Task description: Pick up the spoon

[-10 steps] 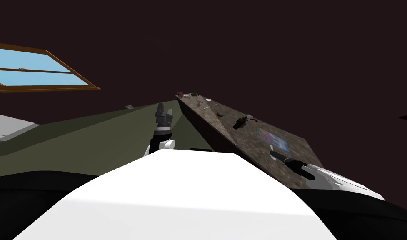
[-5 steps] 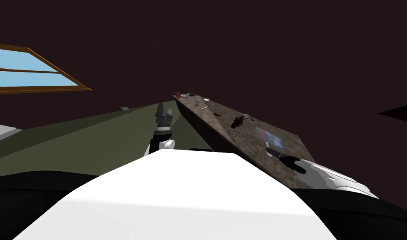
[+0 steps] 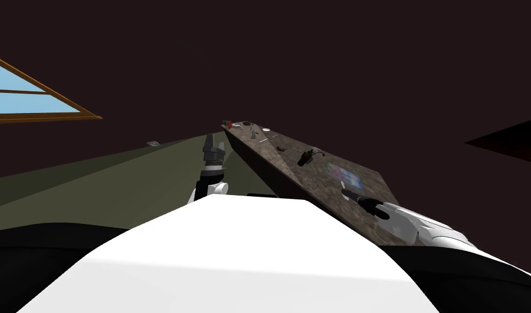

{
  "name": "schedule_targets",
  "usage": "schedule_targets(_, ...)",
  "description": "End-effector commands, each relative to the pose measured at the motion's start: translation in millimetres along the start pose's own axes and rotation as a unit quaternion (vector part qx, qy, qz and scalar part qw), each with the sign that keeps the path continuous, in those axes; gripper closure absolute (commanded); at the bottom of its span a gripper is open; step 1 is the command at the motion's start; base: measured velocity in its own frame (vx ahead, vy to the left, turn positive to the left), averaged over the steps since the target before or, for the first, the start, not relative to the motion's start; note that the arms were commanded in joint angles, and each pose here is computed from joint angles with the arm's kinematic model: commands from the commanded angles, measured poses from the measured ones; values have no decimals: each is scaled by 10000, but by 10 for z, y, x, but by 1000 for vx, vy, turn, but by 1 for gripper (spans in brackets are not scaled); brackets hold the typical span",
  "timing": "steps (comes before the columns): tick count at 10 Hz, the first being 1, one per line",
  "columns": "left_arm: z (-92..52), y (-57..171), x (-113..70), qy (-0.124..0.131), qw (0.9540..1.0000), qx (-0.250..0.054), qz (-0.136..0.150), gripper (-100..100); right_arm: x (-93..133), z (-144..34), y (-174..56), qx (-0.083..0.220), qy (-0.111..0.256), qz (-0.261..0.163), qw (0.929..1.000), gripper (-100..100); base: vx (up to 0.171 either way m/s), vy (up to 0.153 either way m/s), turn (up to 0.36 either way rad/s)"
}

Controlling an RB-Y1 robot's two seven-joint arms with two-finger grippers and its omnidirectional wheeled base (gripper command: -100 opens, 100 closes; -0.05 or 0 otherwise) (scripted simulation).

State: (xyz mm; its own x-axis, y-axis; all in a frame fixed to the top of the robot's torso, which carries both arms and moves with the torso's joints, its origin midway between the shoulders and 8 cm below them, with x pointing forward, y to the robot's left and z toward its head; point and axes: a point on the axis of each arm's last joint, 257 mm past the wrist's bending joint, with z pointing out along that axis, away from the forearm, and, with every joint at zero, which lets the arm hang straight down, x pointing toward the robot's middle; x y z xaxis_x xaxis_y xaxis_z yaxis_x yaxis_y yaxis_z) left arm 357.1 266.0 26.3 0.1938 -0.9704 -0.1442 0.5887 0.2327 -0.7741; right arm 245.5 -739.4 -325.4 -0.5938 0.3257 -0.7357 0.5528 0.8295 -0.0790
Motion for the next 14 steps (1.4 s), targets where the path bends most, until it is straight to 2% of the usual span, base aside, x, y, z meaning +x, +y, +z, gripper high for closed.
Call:
schedule_targets(1,0,0,0,0,10000,0,0,0,-36,7,130,0,-8,-85,10000,100,15,-53,-142)
schedule_targets(2,0,0,0,0,10000,0,0,0,-26,9,270,-112,-3,-84,9999,100,12,-40,-99)
schedule_targets(3,0,0,0,0,10000,0,0,0,-23,8,302,-143,-1,-84,9999,100,3,-13,7)
schedule_targets(4,0,0,0,0,10000,0,0,0,-56,-9,294,-38,2,-160,9999,100,12,-27,-155)
schedule_targets(6,0,0,0,0,10000,0,0,0,-35,-16,499,-221,17,-159,9996,100,7,-25,-47)
schedule_targets(7,0,0,0,0,10000,0,-1,0,-51,-40,533,-141,37,-236,9996,100,13,-35,-146)
schedule_targets(8,0,0,0,0,10000,0,0,0,-31,-52,694,-298,52,-235,9993,100,16,-34,-96)
schedule_targets(9,0,0,0,0,10000,0,0,0,-36,-80,722,-212,87,-316,9992,100,25,-44,-132)
schedule_targets(10,0,0,0,0,10000,0,0,0,-13,-99,886,-373,104,-315,9988,100,19,-40,-81)
schedule_targets(11,0,0,0,0,10000,0,0,0,-4,-132,915,-289,154,-399,9987,100,16,-42,-147)
schedule_targets(12,0,0,0,0,10000,0,0,0,18,-155,1058,-431,171,-399,9981,100,12,-38,-92)
schedule_targets(13,0,0,0,0,10000,0,0,0,4,-133,980,-371,154,-385,9984,100,3,-13,-2)
schedule_targets(14,0,0,0,0,10000,0,-1,0,8,-135,991,-377,158,-393,9984,0,0,0,0)
